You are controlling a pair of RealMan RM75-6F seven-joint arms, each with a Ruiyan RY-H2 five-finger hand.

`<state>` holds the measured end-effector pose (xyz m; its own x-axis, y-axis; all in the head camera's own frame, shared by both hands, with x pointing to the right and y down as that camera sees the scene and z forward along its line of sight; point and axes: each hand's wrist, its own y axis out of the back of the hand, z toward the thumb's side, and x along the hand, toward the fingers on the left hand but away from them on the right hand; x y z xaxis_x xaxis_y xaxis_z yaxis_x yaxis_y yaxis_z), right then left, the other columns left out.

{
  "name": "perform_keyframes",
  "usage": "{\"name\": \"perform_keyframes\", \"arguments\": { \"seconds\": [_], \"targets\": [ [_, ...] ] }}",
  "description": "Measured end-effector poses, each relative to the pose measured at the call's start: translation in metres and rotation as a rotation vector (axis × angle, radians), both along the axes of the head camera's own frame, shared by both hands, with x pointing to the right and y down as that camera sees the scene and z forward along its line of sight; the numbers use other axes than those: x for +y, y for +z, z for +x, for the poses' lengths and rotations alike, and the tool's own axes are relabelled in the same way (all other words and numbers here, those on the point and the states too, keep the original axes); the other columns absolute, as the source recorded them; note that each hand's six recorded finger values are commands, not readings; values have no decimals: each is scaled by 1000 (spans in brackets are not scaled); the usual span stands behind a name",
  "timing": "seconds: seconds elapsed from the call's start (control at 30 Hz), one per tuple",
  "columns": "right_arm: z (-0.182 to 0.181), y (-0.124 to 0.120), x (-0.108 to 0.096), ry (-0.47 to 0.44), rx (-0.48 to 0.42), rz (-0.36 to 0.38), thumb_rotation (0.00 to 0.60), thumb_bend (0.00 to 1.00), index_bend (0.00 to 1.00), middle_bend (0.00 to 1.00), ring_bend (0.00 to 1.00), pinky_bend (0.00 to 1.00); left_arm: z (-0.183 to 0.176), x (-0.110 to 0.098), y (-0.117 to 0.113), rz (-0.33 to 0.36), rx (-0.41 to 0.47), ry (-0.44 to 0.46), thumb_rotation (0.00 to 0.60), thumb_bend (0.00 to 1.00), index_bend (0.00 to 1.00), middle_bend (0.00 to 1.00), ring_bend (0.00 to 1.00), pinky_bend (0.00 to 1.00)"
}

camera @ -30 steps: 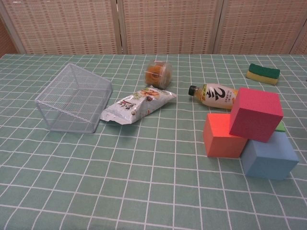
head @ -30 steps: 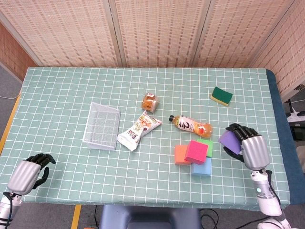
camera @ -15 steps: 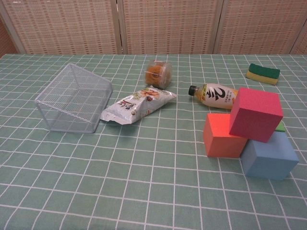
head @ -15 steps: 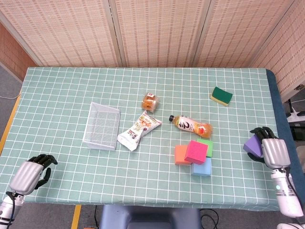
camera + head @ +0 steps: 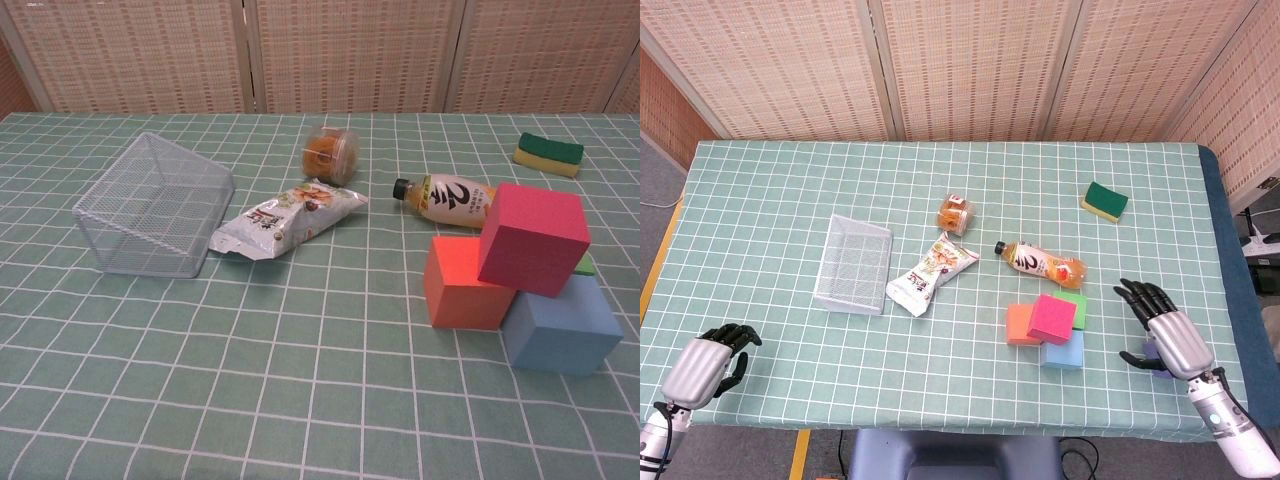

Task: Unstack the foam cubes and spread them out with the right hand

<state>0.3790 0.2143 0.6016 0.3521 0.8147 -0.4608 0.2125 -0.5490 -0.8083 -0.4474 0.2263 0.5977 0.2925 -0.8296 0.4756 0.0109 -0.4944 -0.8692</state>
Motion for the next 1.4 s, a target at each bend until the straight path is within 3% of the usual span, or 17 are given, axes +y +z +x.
{"name": "perform_keyframes", "arguments": {
  "seconds": [0.23,0.43,0.53,0.63,0.7,0.77,0.8,0.87,0.97,1.23,1.4],
  "targets": [
    [-34,1,-4,-67,-165,6,600,62,0,0,0,60,-1,0,0,-1,1,-2,600,678,416,344,305,473],
    [-61,18,-14,-101,-215,-25,600,62,0,0,0,75,0,0,-1,0,1,1,600,679,416,344,304,473],
    [-72,28,-21,-99,-221,-28,600,62,6,4,5,161,0,0,-1,0,1,-1,600,678,416,344,304,473],
    [-79,36,-25,-94,-221,-36,600,62,84,57,63,235,0,0,-1,0,3,0,600,679,416,344,304,473],
    [-80,37,-26,-94,-219,-36,600,71,220,184,195,336,0,0,-1,-1,3,0,600,679,416,345,304,473],
    [-80,38,-27,-91,-219,-32,600,125,431,403,417,504,0,0,-1,-1,5,1,600,678,416,345,304,473],
    [-81,39,-28,-82,-222,-26,600,149,480,447,461,541,0,0,-2,1,6,1,600,678,416,346,304,473],
    [-80,39,-30,-56,-229,4,600,193,566,513,532,603,0,0,-3,6,11,1,600,679,416,347,304,473],
    [-74,34,-34,-24,-222,78,600,202,610,530,549,623,0,0,-3,6,12,1,600,678,416,349,304,473],
    [-46,4,-48,55,-193,291,600,208,629,540,559,635,1,1,0,-2,6,7,600,679,416,349,304,473],
    [-20,-5,-50,104,-82,356,600,207,628,541,559,639,1,1,1,-6,4,8,600,678,416,349,304,473]
  ]
}}
